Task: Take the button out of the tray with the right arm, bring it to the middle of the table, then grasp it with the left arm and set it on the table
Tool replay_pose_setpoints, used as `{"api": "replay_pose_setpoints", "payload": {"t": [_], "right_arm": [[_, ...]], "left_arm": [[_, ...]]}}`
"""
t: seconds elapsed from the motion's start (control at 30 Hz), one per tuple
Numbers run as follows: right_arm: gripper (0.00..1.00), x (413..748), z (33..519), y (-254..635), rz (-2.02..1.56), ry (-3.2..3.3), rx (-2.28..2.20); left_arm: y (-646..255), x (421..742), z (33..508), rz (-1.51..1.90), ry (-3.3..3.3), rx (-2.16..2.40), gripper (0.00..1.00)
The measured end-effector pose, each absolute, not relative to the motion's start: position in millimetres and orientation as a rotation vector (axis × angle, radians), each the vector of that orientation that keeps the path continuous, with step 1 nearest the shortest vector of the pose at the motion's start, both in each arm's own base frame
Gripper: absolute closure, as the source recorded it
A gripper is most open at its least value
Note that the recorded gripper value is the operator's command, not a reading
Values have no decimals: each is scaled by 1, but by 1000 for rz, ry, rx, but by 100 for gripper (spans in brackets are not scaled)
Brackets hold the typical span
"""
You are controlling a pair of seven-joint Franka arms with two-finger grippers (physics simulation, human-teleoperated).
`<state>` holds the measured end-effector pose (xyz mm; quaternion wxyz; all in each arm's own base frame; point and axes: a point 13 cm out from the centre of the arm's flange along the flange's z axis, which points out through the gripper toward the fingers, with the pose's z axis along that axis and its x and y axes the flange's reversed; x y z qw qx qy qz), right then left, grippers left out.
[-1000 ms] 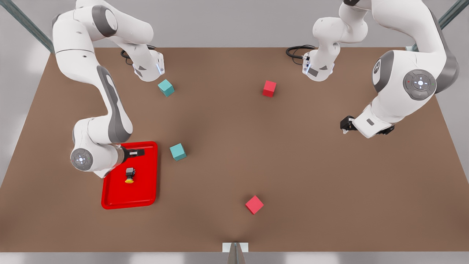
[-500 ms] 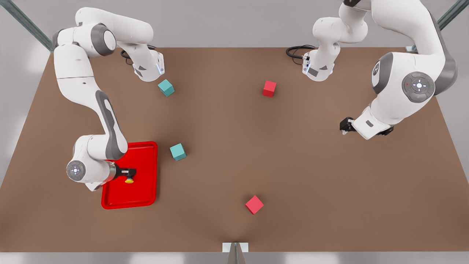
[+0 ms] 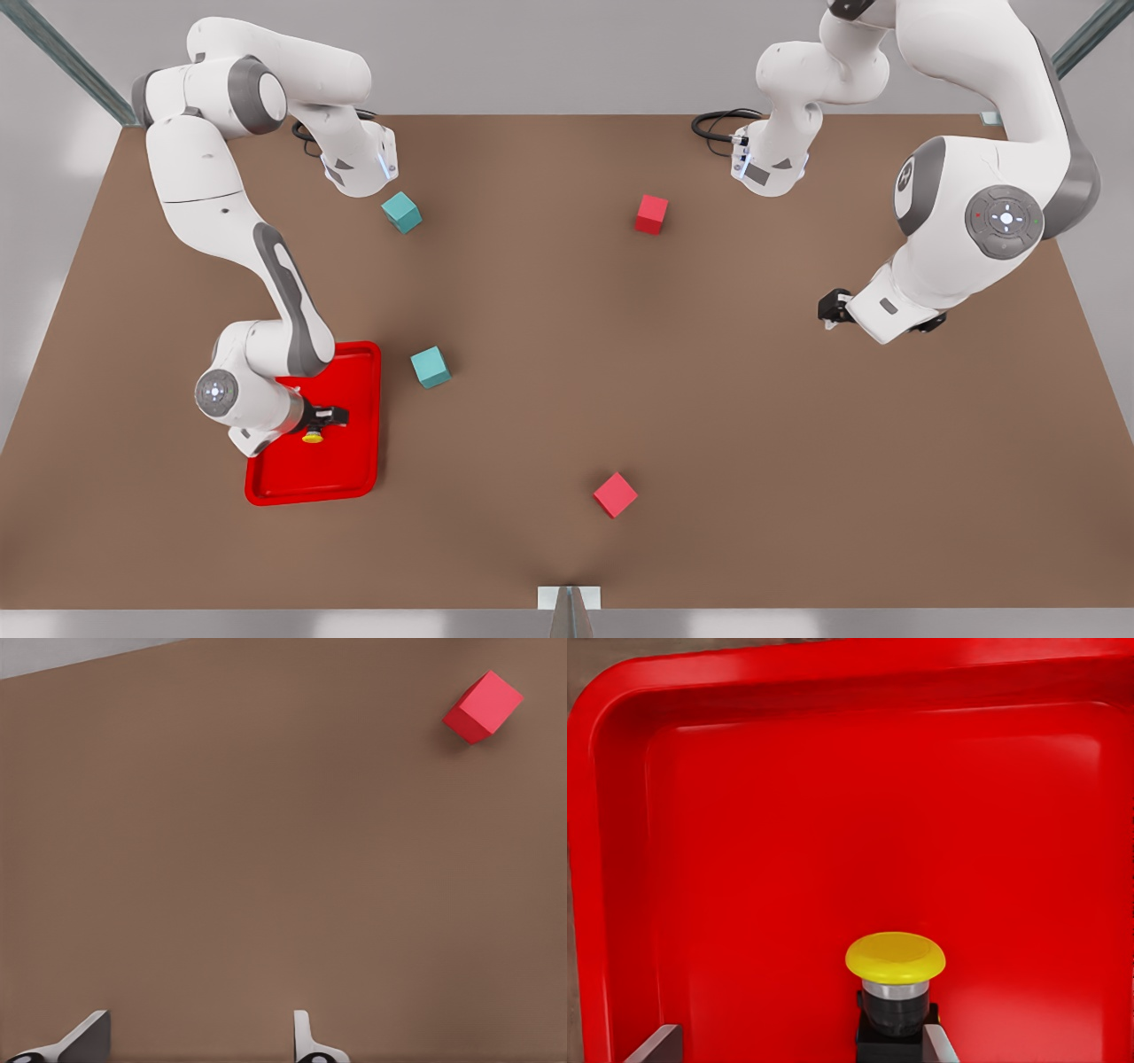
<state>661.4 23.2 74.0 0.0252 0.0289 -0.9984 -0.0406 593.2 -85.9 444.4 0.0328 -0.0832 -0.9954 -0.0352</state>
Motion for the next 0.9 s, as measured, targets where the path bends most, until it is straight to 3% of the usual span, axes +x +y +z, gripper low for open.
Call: {"api": "replay_pose_setpoints", "payload": {"t": [0.2, 0.9], "right_arm": [[0, 669, 76, -11, -91, -3119, 98], [0, 668, 63, 8, -98, -3110, 235]], "left_arm": [[-86, 595, 442, -108, -3064, -257, 0], [-89, 599, 435, -108, -3061, -258, 0]]}}
